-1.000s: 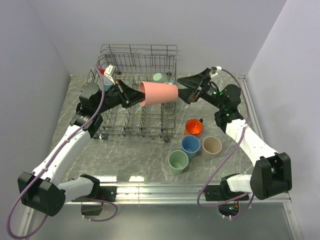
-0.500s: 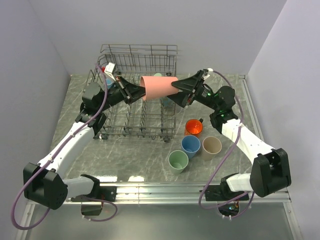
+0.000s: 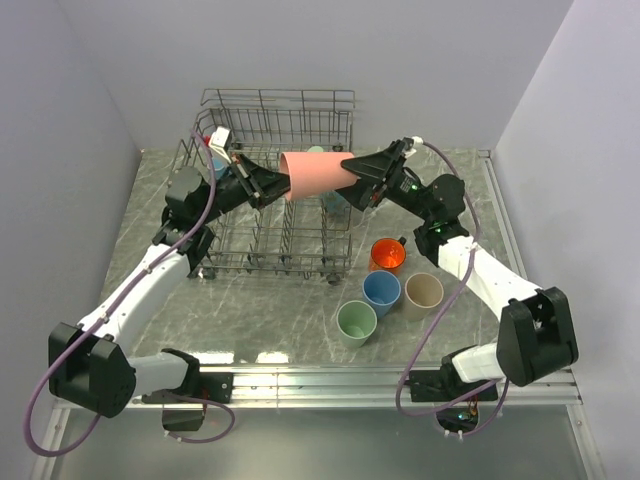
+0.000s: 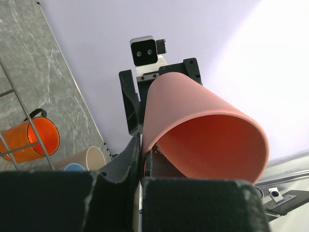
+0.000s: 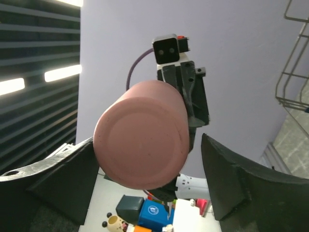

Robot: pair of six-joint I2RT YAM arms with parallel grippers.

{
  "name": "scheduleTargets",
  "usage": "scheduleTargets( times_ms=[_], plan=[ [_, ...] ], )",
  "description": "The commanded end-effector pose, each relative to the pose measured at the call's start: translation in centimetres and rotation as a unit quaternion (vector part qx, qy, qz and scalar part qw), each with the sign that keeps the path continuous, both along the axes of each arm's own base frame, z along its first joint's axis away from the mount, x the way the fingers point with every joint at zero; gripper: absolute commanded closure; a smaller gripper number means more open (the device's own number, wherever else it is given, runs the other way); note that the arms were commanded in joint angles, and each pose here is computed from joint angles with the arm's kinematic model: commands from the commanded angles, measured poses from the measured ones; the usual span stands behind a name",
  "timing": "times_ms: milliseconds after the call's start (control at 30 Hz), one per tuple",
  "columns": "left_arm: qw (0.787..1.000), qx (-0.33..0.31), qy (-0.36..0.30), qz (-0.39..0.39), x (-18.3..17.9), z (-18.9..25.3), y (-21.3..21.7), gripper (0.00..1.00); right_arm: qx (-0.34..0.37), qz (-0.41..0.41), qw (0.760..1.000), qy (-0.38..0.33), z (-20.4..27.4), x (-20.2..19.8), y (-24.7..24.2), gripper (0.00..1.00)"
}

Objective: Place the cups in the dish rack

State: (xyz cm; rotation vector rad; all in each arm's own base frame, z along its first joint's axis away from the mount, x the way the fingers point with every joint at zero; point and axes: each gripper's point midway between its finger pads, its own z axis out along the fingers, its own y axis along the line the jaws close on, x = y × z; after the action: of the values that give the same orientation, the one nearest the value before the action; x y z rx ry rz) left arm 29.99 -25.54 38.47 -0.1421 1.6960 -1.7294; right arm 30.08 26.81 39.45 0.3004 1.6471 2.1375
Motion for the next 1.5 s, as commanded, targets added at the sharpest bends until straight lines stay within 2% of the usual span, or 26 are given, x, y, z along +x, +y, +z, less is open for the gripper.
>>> scheduleTargets(
  times_ms=[0,167,200,267,300,367,400,467,500,533,567,633,700,733,767,800,900,933,1067,1100,1167,1200,1300,1367,1433,1467],
  plan=[
    [0.999,-0.015,-0.047,-0.022,-1.1,2.1,-0.6,1.0,0.024,0.007,1.0,0.006,0.1,-0.1,0.9,0.19],
    [0.999,-0.014,-0.043,-0.027,-1.3,1.8,-1.1,1.0,0.026,0.015,1.0,-0.006,1.0,-0.1,1.7,0.39],
    [0.999,-0.012,-0.042,-0.025,-1.2,1.6,-1.2,1.0,0.026,0.015,1.0,-0.004,0.9,0.0,1.7,0.49],
    [0.999,-0.008,-0.036,-0.026,-1.3,1.2,-1.5,1.0,0.029,0.017,0.999,-0.007,1.2,0.0,1.8,0.61],
    [0.999,-0.003,-0.033,-0.024,-1.2,1.0,-1.6,1.0,0.029,0.017,0.999,-0.009,1.2,0.1,1.8,0.72],
    [0.999,0.002,-0.028,-0.025,-1.3,0.6,-1.7,1.0,0.025,0.017,1.0,-0.009,1.2,0.1,1.9,0.83],
    [0.999,0.012,-0.019,-0.025,-1.1,0.0,-1.8,0.98,0.021,0.016,1.0,-0.011,1.2,0.1,1.8,0.93],
    [0.999,0.026,-0.012,-0.025,-1.0,-0.8,-1.8,0.78,0.007,0.012,1.0,-0.012,0.9,0.2,1.6,1.0],
    [0.999,0.033,-0.011,-0.023,-1.0,-0.9,-1.8,0.68,0.002,0.003,1.0,-0.018,1.1,0.4,1.0,1.0],
    [0.999,0.047,0.009,-0.018,-0.9,-1.9,-1.7,0.52,-0.008,-0.002,1.0,-0.029,1.0,0.4,0.7,1.0],
    [0.998,0.055,0.01,-0.014,-1.0,-2.1,-1.5,0.45,-0.022,-0.008,1.0,-0.017,0.4,0.8,0.5,1.0],
    [0.996,0.089,0.028,-0.003,-1.0,-3.9,-0.9,0.34,-0.052,-0.034,0.997,-0.046,0.7,1.1,-0.9,1.0],
    [0.994,0.108,0.03,0.007,-1.3,-4.9,0.0,0.28,-0.108,-0.054,0.992,-0.018,-0.9,1.6,-1.6,1.0],
    [0.993,0.115,0.036,0.018,-1.1,-5.5,0.8,0.24,-0.146,-0.075,0.984,-0.071,0.1,1.9,-2.0,1.0],
    [0.991,0.122,0.045,0.024,-1.6,-5.9,1.5,0.23,-0.185,-0.085,0.978,-0.037,-1.6,2.3,-2.3,1.0],
    [0.989,0.136,0.053,0.034,-1.5,-7.1,2.4,0.22,-0.216,-0.101,0.968,-0.081,-0.5,2.6,-2.7,1.0],
    [0.98,0.171,0.079,0.06,-2.2,-9.4,4.4,0.21,-0.277,-0.123,0.952,-0.045,-2.6,3.6,-3.8,1.0],
    [0.977,0.182,0.086,0.071,-2.1,-10.0,5.2,0.21,-0.295,-0.135,0.944,-0.063,-2.3,3.9,-4.1,1.0],
    [0.949,0.261,0.136,0.115,-3.6,-14.0,8.0,0.23,-0.391,-0.162,0.905,-0.033,-5.1,5.0,-5.5,1.0],
    [0.939,0.277,0.148,0.136,-3.5,-14.8,8.8,0.23,-0.425,-0.199,0.881,-0.057,-4.1,6.0,-6.4,1.0],
    [0.929,0.299,0.161,0.151,-4.2,-15.9,9.8,0.24,-0.493,-0.197,0.846,-0.043,-6.2,6.4,-6.5,1.0],
    [0.921,0.31,0.177,0.153,-4.7,-16.7,10.3,0.25,-0.522,-0.213,0.822,-0.082,-4.6,6.4,-5.7,1.0],
    [0.914,0.327,0.178,0.163,-5.1,-17.0,11.0,0.25,-0.572,-0.187,0.791,-0.115,-4.9,6.2,-2.5,1.0],
    [0.907,0.341,0.18,0.171,-5.2,-17.0,11.5,0.26,-0.613,-0.178,0.762,-0.104,-7.1,7.0,-1.5,1.0],
    [0.903,0.352,0.182,0.169,-5.3,-17.1,11.8,0.27,-0.624,-0.168,0.754,-0.121,-6.8,6.7,0.5,1.0],
    [0.902,0.355,0.174,0.172,-5.2,-16.7,11.9,0.28,-0.656,-0.167,0.728,-0.108,-8.7,7.2,0.5,1.0]
  ],
)
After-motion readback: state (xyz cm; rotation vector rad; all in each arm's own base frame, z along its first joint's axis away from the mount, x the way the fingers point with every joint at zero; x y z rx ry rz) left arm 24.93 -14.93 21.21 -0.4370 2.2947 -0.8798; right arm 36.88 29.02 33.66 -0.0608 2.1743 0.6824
